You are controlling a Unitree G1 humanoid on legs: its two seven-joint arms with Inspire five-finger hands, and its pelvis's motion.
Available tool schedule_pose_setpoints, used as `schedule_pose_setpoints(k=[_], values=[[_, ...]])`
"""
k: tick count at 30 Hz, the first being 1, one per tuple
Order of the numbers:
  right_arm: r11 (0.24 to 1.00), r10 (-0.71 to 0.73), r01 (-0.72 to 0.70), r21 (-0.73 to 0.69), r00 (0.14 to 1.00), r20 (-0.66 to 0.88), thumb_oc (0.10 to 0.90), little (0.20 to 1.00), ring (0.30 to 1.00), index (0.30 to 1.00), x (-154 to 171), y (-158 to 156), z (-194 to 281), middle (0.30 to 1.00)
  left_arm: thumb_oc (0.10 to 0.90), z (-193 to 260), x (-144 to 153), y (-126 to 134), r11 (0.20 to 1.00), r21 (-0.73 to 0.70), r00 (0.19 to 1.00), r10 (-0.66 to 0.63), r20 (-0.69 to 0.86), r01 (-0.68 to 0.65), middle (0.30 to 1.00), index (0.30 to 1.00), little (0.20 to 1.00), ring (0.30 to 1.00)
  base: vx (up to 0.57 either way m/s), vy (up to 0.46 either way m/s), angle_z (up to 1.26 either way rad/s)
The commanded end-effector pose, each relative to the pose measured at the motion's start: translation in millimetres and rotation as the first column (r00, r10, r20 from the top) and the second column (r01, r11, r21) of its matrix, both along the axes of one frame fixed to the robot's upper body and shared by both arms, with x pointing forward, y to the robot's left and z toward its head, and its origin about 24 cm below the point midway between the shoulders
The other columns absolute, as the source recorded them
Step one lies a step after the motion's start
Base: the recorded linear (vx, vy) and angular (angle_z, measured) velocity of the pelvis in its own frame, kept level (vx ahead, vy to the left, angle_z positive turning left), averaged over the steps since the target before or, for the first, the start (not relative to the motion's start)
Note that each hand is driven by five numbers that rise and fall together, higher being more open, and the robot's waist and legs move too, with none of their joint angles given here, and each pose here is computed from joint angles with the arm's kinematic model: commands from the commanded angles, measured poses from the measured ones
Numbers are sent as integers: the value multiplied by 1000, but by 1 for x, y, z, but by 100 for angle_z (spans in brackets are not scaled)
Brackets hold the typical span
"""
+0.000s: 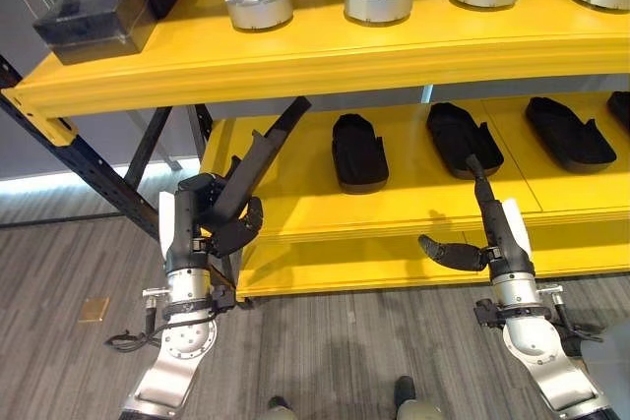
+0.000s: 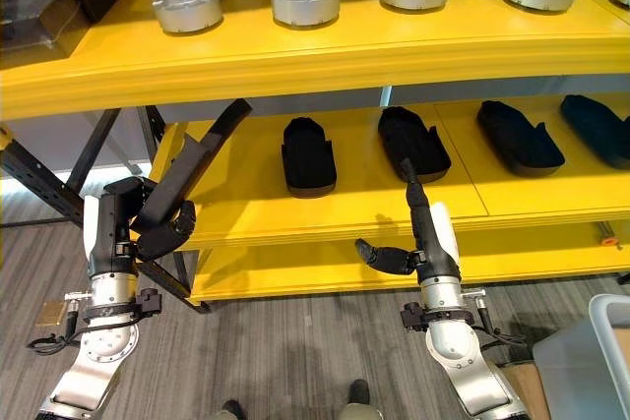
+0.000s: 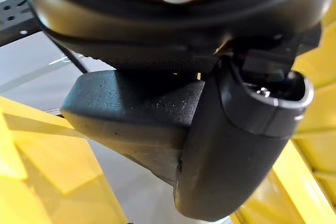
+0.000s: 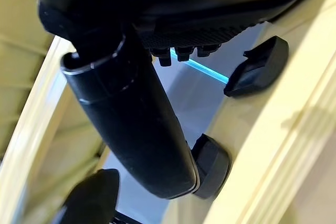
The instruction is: Move parts from the plastic box to the shelf.
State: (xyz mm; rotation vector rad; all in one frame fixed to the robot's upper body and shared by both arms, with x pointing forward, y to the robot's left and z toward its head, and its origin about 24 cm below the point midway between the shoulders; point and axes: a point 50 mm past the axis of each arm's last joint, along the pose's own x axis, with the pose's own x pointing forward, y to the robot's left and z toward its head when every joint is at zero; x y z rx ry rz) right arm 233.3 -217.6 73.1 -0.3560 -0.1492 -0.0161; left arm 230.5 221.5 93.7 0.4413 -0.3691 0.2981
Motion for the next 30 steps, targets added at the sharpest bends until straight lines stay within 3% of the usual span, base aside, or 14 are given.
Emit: schedule_pose_setpoints(k=[1, 6, 13, 30], values=[[976, 180, -191, 107, 978, 104, 900, 1000, 1000, 1000, 2, 17, 25, 1000, 400, 65, 1, 4, 999, 50, 944, -27, 329, 12, 300, 300, 300, 300, 54, 38, -18], [933, 296, -303, 192, 953, 65, 900, 1000, 1000, 1000, -3, 28, 22, 1000, 400, 60, 4, 6, 997, 70, 953, -63, 296, 44, 300, 300, 300, 300, 96, 33, 6], [943, 305, -312, 113, 949, 74, 900, 1000, 1000, 1000, 0, 37, 25, 1000, 400, 57, 6, 1, 994, 76, 958, -91, 271, 73, 300, 300, 300, 300, 60, 15, 6], [950, 275, -286, 125, 956, 100, 900, 1000, 1000, 1000, -1, 33, 28, 1000, 400, 56, 1, 5, 995, 69, 961, -91, 261, 76, 300, 300, 300, 300, 3, -1, -2]])
